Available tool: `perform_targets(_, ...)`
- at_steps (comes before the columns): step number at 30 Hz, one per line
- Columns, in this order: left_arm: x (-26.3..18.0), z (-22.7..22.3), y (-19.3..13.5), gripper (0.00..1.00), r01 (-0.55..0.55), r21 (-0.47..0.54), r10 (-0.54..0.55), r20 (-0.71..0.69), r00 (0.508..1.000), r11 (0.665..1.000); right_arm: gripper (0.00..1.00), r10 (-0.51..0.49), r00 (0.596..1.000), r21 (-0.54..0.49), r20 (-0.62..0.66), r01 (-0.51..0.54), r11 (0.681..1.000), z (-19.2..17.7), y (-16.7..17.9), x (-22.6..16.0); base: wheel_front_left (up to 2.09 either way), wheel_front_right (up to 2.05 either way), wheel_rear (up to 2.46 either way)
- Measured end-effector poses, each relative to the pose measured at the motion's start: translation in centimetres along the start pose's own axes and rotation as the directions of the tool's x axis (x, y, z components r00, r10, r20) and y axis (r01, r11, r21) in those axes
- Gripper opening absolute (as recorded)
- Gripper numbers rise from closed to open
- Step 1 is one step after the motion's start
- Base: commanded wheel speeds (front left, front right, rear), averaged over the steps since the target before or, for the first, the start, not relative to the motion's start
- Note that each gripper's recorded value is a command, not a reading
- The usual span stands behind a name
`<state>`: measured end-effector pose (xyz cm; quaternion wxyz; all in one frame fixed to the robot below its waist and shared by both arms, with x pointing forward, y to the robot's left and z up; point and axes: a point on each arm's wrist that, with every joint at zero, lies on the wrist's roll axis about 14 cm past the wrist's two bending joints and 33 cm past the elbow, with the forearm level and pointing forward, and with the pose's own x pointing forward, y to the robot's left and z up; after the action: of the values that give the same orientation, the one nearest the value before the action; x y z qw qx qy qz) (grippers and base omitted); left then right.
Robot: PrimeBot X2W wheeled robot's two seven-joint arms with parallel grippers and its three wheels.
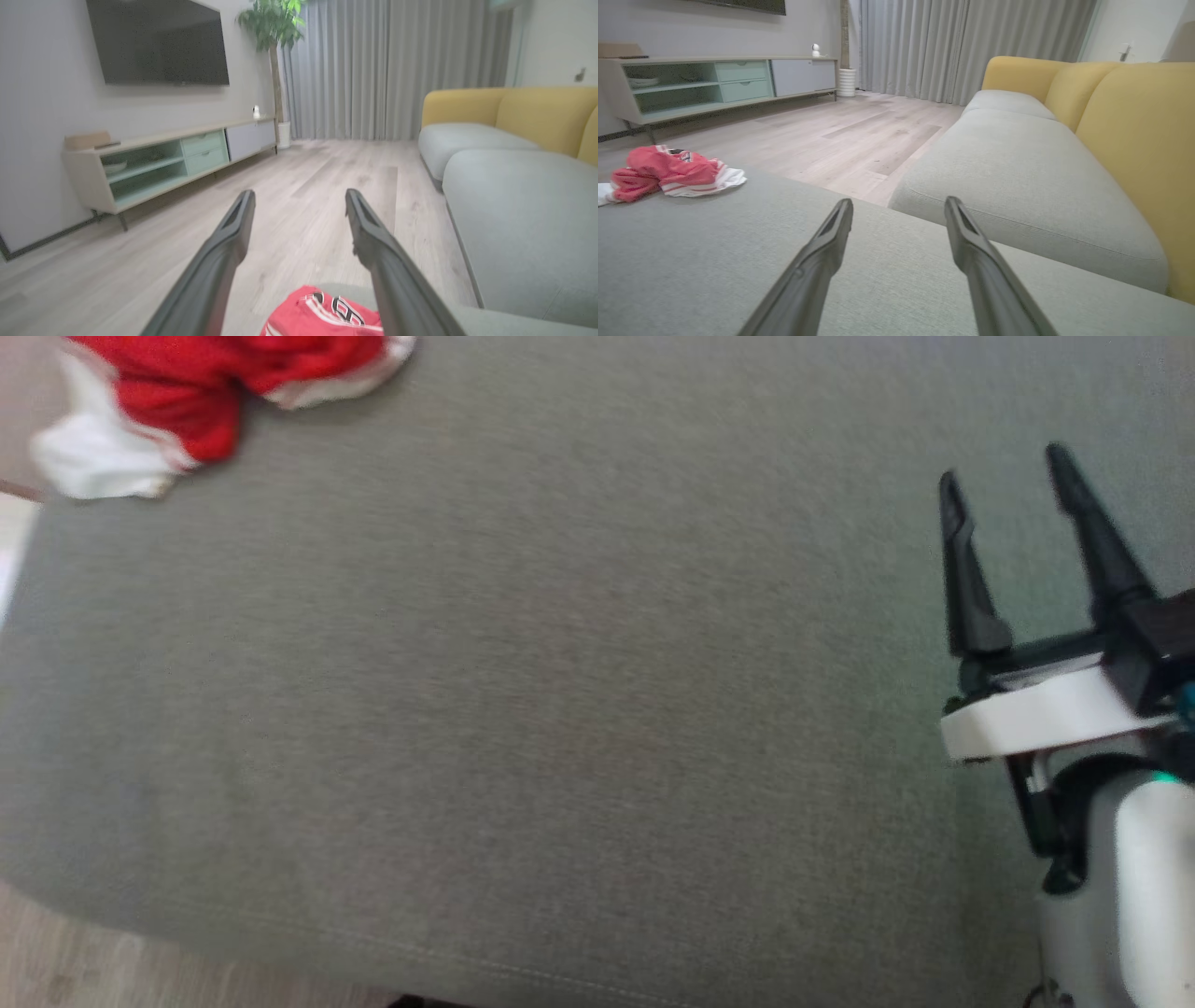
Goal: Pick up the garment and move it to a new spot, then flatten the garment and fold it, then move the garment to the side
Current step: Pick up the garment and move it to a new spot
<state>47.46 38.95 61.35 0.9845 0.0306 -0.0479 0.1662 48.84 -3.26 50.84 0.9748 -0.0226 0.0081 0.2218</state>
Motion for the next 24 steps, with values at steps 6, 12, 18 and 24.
perform_targets(6,3.3,-9.4,-2.1,1.0,0.017,0.021,-0.011,-0.257,0.966,1.0,1.0,-0.095,0.995,-0.052,-0.03,0.094,0.994,-1.1,-3.7,0.3,0.0,0.0,0.0)
perform_targets(12,4.2,-17.9,-4.1,1.0,0.049,0.031,-0.028,-0.474,0.88,0.998,1.0,-0.12,0.988,-0.039,-0.093,0.117,0.992,-4.5,-5.0,0.8,0.0,0.0,0.0)
perform_targets(18,4.6,-23.8,-4.7,1.0,0.055,0.062,-0.007,-0.595,0.804,0.997,1.0,-0.122,0.981,-0.021,-0.151,0.12,0.993,-7.7,-5.4,1.3,0.0,0.0,0.0)
perform_targets(24,4.9,-28.0,-6.1,0.31,0.056,0.05,-0.008,-0.662,0.75,0.997,1.0,-0.158,0.969,-0.042,-0.187,0.153,0.987,-9.8,-6.9,1.1,0.0,0.0,0.0)
